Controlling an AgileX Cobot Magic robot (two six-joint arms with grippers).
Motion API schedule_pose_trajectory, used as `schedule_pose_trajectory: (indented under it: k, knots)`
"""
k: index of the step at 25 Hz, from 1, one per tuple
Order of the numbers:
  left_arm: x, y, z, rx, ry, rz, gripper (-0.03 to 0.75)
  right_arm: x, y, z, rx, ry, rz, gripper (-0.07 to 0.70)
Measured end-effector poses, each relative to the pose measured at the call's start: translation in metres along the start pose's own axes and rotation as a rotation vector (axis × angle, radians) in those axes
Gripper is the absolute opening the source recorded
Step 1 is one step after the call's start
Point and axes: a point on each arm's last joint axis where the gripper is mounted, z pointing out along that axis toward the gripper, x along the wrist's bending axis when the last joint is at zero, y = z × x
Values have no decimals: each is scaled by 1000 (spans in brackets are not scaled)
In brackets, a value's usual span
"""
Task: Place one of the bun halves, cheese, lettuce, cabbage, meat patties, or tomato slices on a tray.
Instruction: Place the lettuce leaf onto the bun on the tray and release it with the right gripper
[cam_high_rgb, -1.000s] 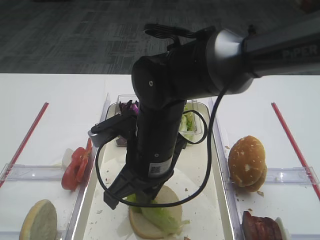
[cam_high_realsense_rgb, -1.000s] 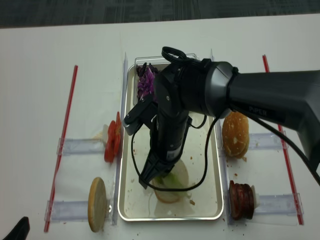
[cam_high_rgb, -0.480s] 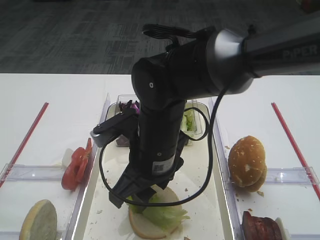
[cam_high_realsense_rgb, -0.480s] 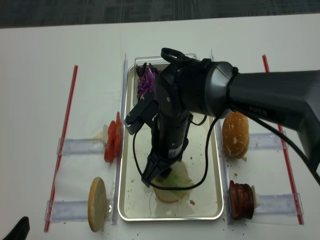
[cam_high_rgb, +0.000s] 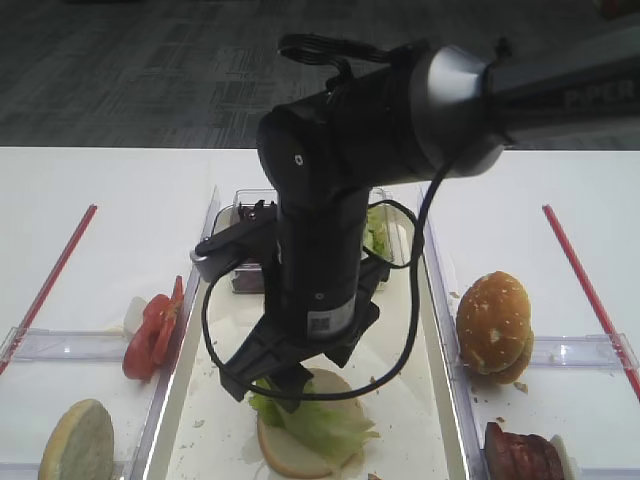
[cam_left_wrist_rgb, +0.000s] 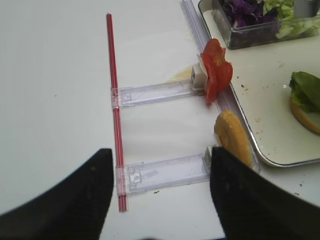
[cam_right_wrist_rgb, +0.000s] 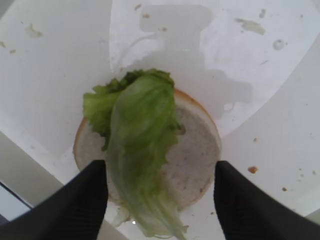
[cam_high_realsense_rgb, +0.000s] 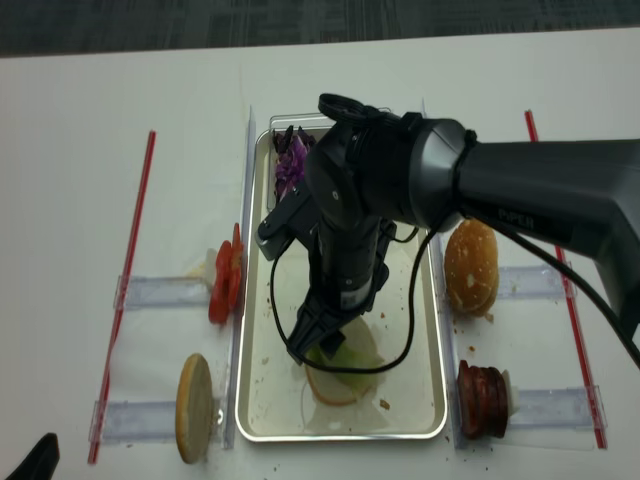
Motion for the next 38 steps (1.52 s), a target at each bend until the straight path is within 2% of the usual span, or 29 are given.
schedule_pose_trajectory:
  k: [4,12,16,28,31,38]
  knots:
    - [0,0,0,0,0,-1,429,2,7,-14,-2,3,21,469]
    - [0,0,0,0,0,-1,429,6,16,-42,13,10,11,468]
    - [0,0,0,0,0,-1,429,7,22,-54,-19,11,8,468]
    - [0,0,0,0,0,-1,429,10,26,-61,-44,36,18,468]
    - [0,0,0,0,0,-1,429,0,27,-62,-46,51,51,468]
    - [0,0,0,0,0,-1,429,-49,25,-68,-63,44,181,468]
